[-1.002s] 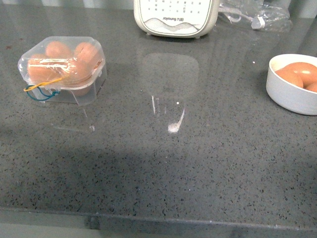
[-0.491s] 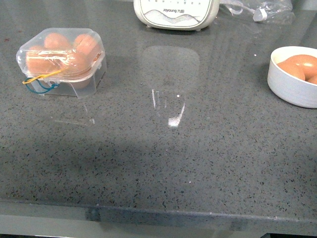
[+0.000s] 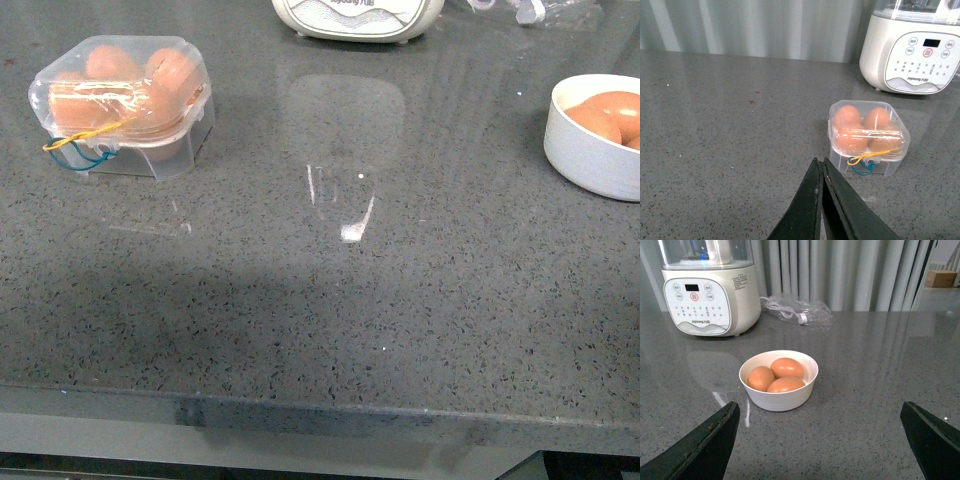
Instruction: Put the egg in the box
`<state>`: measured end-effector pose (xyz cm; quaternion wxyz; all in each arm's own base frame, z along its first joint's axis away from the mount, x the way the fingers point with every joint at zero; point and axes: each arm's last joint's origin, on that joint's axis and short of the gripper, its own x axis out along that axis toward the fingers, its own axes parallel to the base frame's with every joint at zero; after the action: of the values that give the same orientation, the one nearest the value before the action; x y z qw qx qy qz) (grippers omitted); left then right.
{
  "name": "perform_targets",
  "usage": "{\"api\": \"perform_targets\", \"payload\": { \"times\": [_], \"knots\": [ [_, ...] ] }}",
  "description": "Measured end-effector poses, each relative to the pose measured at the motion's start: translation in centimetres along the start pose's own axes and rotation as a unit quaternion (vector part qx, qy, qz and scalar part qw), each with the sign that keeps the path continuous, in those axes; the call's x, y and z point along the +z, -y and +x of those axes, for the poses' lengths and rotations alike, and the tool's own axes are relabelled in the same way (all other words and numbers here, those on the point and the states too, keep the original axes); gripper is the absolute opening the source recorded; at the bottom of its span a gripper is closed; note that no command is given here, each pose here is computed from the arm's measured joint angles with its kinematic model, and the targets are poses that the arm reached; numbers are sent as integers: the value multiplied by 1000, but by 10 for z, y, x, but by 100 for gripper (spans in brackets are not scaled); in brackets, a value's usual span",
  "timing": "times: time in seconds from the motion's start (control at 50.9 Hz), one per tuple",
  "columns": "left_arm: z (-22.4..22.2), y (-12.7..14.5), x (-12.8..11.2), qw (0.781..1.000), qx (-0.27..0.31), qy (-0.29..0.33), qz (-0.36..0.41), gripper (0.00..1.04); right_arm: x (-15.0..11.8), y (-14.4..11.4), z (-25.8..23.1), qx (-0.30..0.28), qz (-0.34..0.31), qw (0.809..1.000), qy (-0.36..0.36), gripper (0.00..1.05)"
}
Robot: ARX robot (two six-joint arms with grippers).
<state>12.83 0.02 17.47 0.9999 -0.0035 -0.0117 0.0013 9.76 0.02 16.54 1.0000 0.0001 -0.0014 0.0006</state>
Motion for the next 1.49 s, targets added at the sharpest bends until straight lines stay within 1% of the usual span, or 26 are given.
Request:
{"api": "perform_targets", "payload": {
  "times": [0.825,0.884,0.983,1.16,1.258,1.336,1.376,1.435,1.494],
  "knots": [
    [-22,0,1,1000,0,4,0,4,0,0,0,0,0,1000,0,97],
    [-29,0,-3,1000,0,-14,1,4,0,0,0,0,0,1000,0,97],
    [-32,0,-1,1000,0,3,1,4,0,0,0,0,0,1000,0,97],
    [-32,0,-1,1000,0,0,1,4,0,0,0,0,0,1000,0,97],
    [-32,0,-1,1000,0,0,1,18,0,0,0,0,0,1000,0,97],
    [-32,0,-1,1000,0,0,1,35,0,0,0,0,0,1000,0,97],
    [-32,0,-1,1000,0,1,1,42,0,0,0,0,0,1000,0,97],
    [-32,0,-1,1000,0,1,1,57,0,0,0,0,0,1000,0,97],
    [-32,0,-1,1000,0,0,1,67,0,0,0,0,0,1000,0,97]
  ]
}}
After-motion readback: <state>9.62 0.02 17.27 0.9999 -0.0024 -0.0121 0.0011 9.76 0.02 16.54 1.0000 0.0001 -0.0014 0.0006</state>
